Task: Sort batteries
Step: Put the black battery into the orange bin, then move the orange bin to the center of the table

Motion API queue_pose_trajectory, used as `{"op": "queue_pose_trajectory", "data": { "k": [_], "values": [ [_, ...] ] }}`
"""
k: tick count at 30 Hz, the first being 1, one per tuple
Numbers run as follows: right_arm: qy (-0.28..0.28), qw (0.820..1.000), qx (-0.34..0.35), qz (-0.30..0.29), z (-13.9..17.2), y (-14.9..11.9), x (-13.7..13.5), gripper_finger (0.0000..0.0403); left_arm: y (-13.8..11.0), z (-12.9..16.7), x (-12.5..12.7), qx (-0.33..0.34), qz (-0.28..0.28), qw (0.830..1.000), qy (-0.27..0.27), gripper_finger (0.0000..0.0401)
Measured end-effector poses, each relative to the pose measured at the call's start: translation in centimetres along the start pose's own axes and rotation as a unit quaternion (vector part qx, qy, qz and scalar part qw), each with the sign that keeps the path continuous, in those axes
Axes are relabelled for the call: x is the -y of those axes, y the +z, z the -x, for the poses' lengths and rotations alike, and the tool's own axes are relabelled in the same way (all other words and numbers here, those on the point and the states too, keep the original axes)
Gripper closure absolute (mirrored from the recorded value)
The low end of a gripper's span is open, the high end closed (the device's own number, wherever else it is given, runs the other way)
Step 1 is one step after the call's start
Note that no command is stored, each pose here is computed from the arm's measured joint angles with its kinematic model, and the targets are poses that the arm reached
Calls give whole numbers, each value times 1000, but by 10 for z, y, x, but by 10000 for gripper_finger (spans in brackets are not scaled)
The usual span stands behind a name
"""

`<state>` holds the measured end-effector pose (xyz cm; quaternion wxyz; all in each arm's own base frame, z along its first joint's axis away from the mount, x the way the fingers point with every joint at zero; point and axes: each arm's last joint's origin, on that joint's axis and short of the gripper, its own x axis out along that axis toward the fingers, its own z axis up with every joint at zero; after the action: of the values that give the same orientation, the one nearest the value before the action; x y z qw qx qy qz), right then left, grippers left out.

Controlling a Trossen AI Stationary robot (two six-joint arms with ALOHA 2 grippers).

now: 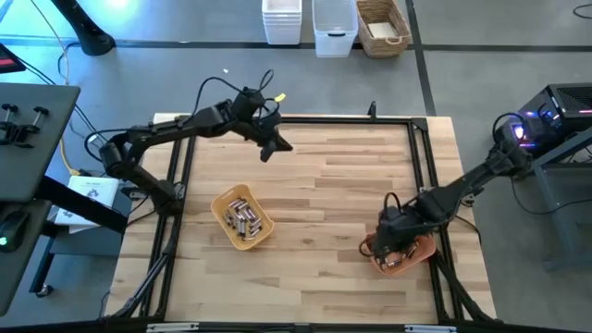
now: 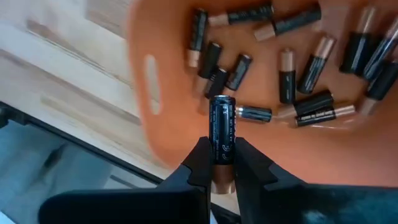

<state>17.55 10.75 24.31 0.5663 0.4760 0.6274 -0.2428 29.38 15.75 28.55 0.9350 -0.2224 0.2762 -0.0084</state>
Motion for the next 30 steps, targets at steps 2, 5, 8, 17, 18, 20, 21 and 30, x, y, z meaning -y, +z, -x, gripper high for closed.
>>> {"op": "queue_pose_trajectory", "data": {
  "k": [2,5,8,17,18,20,21,30],
  "values": [
    [7,1000,-3,-12,-8,-3,9,379,2,-1,12,9,-6,1000,-19,401],
    [27,999,-8,-22,-20,-1,24,379,5,-1,25,17,1,999,-29,401],
    [50,999,-5,-3,-24,2,36,355,6,3,36,31,19,999,-11,401],
    [85,990,28,107,-14,3,46,189,-39,31,78,161,135,977,-21,401],
    [85,989,29,119,-14,3,46,181,-48,34,81,175,146,974,-19,401],
    [91,985,38,141,-14,4,45,172,-63,40,88,204,157,966,-19,401],
    [101,982,49,152,-13,4,43,171,-71,44,91,218,160,963,-19,401],
    [260,940,133,177,4,20,12,168,-140,68,99,289,136,948,4,401]
  ]
}}
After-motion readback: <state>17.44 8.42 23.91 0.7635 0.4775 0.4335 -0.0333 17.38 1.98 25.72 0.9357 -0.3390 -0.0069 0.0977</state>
